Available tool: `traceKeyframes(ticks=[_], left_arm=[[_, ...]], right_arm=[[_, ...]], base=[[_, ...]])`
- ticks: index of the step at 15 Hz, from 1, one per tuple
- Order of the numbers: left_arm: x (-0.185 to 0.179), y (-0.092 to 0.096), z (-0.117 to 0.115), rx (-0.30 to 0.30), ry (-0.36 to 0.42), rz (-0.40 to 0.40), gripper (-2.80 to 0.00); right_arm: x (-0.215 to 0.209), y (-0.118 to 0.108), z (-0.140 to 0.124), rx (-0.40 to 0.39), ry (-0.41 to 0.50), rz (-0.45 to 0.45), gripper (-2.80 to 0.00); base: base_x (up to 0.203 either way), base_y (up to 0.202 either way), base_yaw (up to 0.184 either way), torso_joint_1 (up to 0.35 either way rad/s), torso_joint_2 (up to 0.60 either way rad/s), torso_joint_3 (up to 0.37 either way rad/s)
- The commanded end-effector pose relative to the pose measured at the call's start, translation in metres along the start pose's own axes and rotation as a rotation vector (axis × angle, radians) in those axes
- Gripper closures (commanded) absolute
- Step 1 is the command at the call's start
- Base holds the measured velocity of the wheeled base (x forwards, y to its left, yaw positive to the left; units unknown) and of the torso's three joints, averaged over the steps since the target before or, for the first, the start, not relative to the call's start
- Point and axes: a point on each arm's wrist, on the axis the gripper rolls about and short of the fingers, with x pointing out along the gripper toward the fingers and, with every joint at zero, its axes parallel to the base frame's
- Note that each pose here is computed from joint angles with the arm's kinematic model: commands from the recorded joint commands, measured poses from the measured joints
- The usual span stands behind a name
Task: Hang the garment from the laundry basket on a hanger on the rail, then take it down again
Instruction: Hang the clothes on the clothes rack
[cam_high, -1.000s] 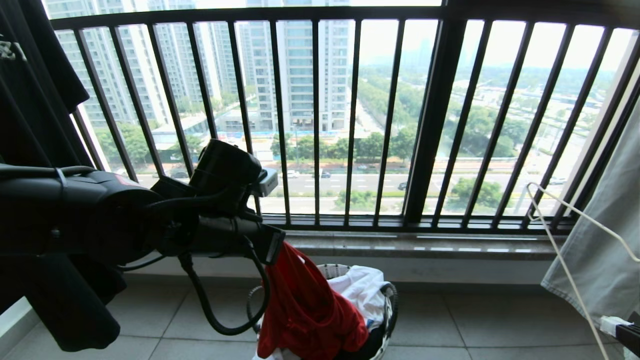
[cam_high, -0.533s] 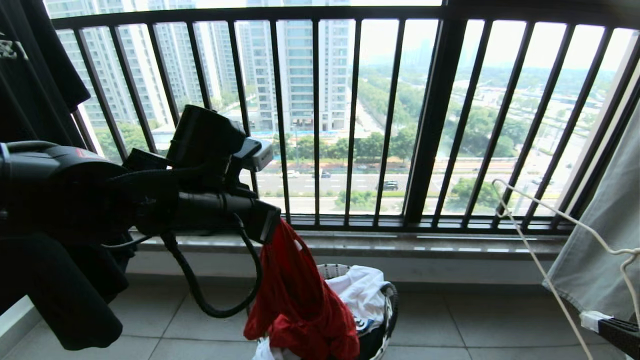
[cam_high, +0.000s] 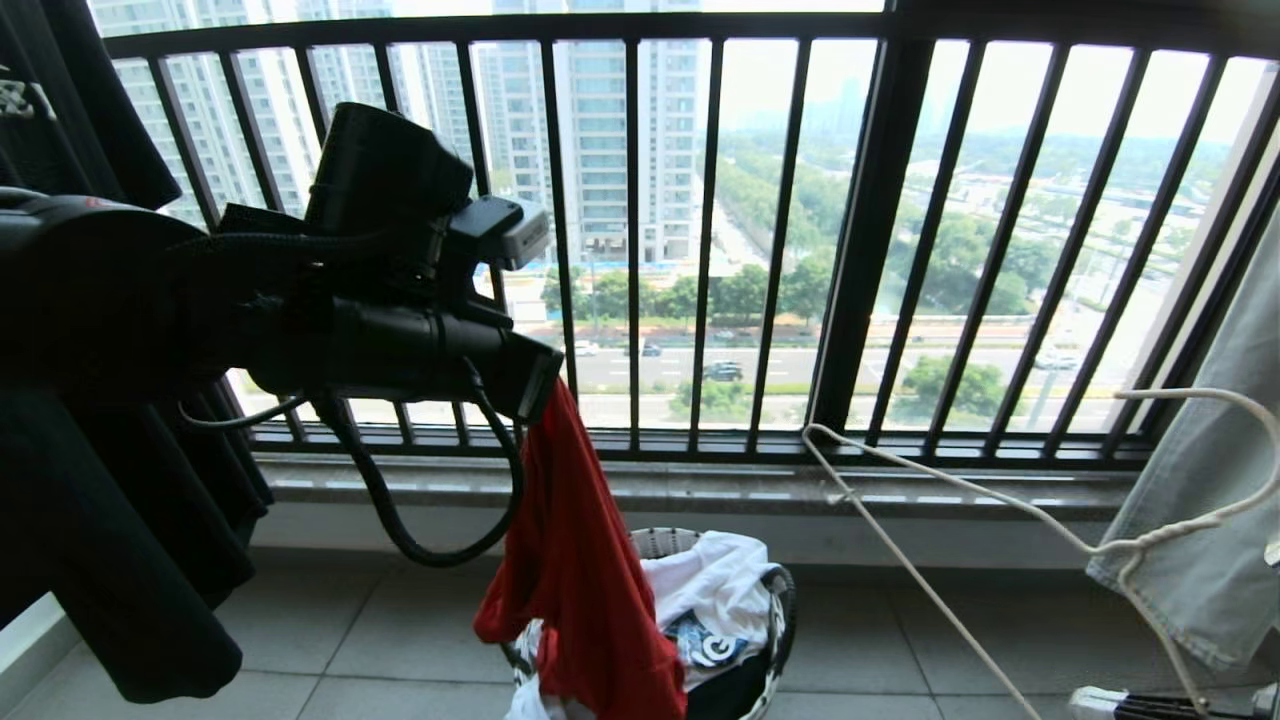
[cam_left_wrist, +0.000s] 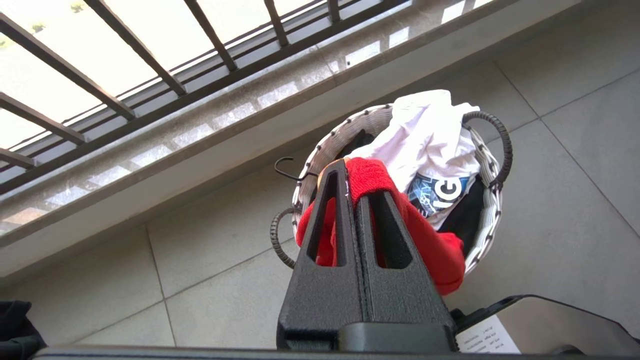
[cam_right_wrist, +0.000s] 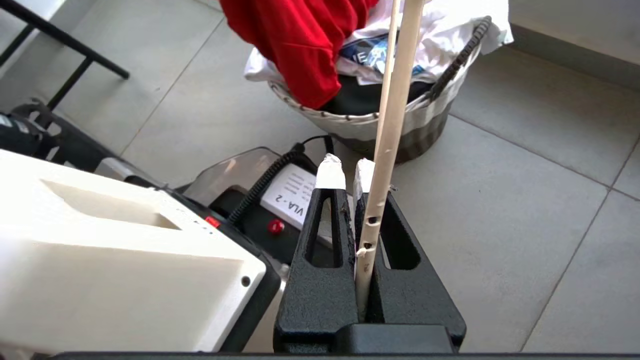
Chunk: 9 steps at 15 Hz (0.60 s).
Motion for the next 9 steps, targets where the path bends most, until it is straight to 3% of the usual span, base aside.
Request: traceKeyframes(ticks=[1, 7, 9], left_arm=[[0.01, -0.001, 0.0, 0.002, 0.014, 0.019, 0.0], [0.059, -0.003, -0.002, 0.004, 0.076, 0.158, 0.0], [0.075, -0.004, 0.003, -0.029, 0.07, 0.219, 0.0]], right_arm=[[0.01, 0.002, 0.005, 0.012, 0.068, 0.101, 0.0], [0.034, 0.015, 0.035, -0.012, 0.145, 0.257, 0.0], [0.044, 0.023, 0.042, -0.037, 0.172, 0.295, 0.0]], base=[[0.0, 0.0, 0.0, 0.0, 0.0, 0.0], [0.0, 0.0, 0.0, 0.0, 0.0, 0.0], [0.0, 0.0, 0.0, 0.0, 0.0, 0.0]])
